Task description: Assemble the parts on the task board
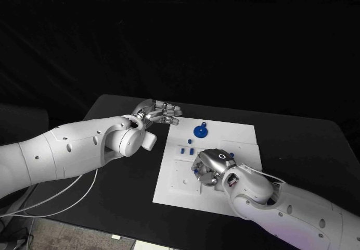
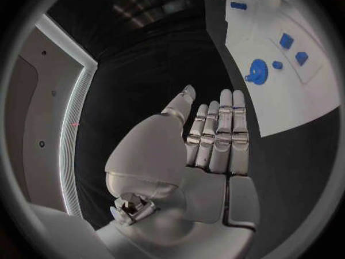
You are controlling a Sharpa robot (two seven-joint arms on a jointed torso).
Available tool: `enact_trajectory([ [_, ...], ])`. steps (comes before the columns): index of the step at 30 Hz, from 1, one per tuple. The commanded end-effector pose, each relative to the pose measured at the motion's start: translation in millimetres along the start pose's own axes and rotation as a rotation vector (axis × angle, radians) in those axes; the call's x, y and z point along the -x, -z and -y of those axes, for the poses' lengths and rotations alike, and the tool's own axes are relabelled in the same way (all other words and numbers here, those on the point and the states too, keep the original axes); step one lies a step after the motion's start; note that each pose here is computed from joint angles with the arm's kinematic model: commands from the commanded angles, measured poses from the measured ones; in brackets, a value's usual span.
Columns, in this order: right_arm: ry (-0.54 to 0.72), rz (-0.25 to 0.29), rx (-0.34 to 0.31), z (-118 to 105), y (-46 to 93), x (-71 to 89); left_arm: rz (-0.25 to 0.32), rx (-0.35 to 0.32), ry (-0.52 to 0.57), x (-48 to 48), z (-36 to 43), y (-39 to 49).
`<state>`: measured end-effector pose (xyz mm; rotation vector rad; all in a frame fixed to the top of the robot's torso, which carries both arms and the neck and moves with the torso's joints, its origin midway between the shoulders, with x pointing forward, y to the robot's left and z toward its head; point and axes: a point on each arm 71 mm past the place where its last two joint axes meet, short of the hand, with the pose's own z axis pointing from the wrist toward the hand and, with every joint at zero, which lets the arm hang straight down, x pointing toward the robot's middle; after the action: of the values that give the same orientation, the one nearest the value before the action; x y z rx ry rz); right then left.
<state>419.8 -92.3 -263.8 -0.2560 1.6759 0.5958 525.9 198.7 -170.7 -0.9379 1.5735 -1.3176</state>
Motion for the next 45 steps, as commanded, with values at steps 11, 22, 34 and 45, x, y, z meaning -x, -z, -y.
enact_trajectory([
  [11, -0.01, -0.015, -0.001, -1, 2.1, -10.1, -0.019, -0.006, -0.001, -3.5, 1.8, -1.0],
  [22, -0.092, 0.065, 0.01, 2, 5.3, -3.9, -0.033, 0.005, -0.008, -2.1, 0.4, -1.6],
  [34, -0.169, 0.058, -0.015, 19, 14.1, 19.4, -0.038, 0.009, -0.022, 3.2, -1.4, -2.9],
  [45, -0.279, -0.068, -0.101, 64, 13.8, 66.2, -0.027, -0.028, -0.023, 7.2, 0.0, -4.1],
])
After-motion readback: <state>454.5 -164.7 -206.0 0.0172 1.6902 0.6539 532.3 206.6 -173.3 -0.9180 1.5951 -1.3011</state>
